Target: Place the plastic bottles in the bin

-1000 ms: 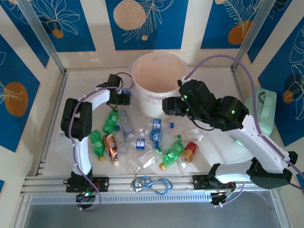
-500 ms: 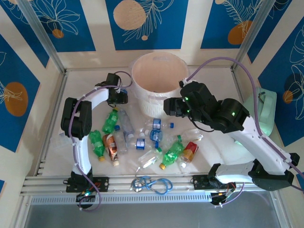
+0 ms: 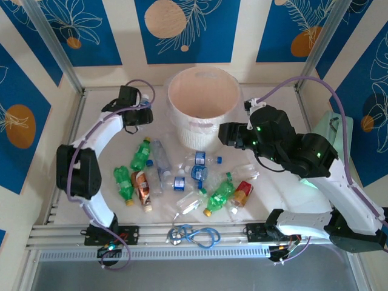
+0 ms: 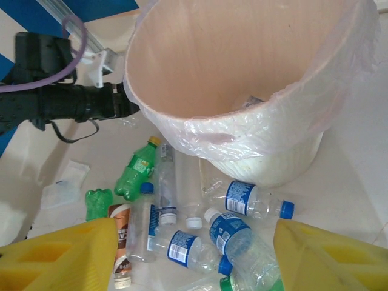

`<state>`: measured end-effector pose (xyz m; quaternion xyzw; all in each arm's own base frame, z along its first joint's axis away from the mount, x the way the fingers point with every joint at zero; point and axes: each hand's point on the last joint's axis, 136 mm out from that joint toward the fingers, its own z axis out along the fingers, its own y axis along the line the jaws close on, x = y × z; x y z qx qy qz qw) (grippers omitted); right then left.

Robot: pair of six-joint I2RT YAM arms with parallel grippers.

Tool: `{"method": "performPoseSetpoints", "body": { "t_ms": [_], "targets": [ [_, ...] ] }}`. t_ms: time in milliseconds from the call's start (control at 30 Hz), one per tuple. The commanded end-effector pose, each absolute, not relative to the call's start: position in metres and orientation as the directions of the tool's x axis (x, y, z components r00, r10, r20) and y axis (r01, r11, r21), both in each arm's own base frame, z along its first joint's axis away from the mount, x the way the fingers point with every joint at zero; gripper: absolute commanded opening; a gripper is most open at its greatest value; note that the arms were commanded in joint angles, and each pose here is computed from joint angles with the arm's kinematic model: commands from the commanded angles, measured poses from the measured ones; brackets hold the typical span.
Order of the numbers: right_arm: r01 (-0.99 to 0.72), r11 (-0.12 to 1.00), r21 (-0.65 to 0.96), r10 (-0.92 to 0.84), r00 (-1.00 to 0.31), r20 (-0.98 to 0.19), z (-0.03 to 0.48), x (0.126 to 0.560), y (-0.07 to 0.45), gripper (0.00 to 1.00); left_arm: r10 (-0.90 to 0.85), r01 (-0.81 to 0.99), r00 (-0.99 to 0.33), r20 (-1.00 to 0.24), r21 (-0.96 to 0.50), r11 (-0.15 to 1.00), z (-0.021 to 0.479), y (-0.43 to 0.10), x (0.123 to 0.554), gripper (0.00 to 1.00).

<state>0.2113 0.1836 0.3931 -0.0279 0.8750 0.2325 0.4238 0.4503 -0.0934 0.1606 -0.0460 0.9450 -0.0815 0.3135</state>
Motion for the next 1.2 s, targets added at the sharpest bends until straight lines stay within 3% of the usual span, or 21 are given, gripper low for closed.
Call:
{"method": "performPoseSetpoints", "body": {
  "t_ms": [0, 200, 367, 467, 633, 800, 933, 1167],
  "targets": [
    [-0.258, 0.865, 0.429, 0.18, -0.639, -0.748, 0.398, 0.21, 0.188, 0.69, -0.221, -0.14, -0.762, -0.609, -0.178, 0.974, 0.184, -0.069, 0.431, 0.54],
    [-0.384, 0.807, 0.449, 0.116, -0.643, -0.757, 0.413, 0.207, 0.219, 0.69, -0.258, -0.053, -0.576, -0.776, -0.28, 0.959, 0.28, -0.07, 0.398, 0.51],
    [-0.465, 0.726, 0.506, 0.095, -0.662, -0.744, 0.433, 0.207, 0.248, 0.7, -0.202, 0.242, -0.449, -0.87, -0.337, 0.91, 0.346, -0.106, 0.353, 0.52],
    [-0.486, 0.634, 0.601, 0.119, -0.707, -0.697, 0.447, 0.21, 0.261, 0.7, -0.12, 0.41, -0.406, -0.906, -0.298, 0.862, 0.369, -0.133, 0.322, 0.51],
    [-0.512, 0.496, 0.701, 0.135, -0.753, -0.645, 0.468, 0.217, 0.274, 0.7, 0.022, 0.701, -0.329, -0.944, -0.228, 0.676, 0.385, -0.197, 0.274, 0.5],
    [-0.501, 0.484, 0.717, 0.123, -0.772, -0.623, 0.474, 0.224, 0.274, 0.7, 0.07, 0.838, -0.327, -0.943, -0.254, 0.483, 0.398, -0.239, 0.244, 0.48],
    [-0.478, 0.499, 0.723, 0.106, -0.794, -0.598, 0.468, 0.23, 0.272, 0.76, 0.142, 0.877, -0.323, -0.936, -0.239, 0.416, 0.397, -0.256, 0.232, 0.48],
    [-0.451, 0.504, 0.736, 0.095, -0.818, -0.567, 0.46, 0.239, 0.274, 0.74, 0.212, 0.907, -0.302, -0.929, -0.211, 0.364, 0.396, -0.269, 0.217, 0.49]
  ]
}}
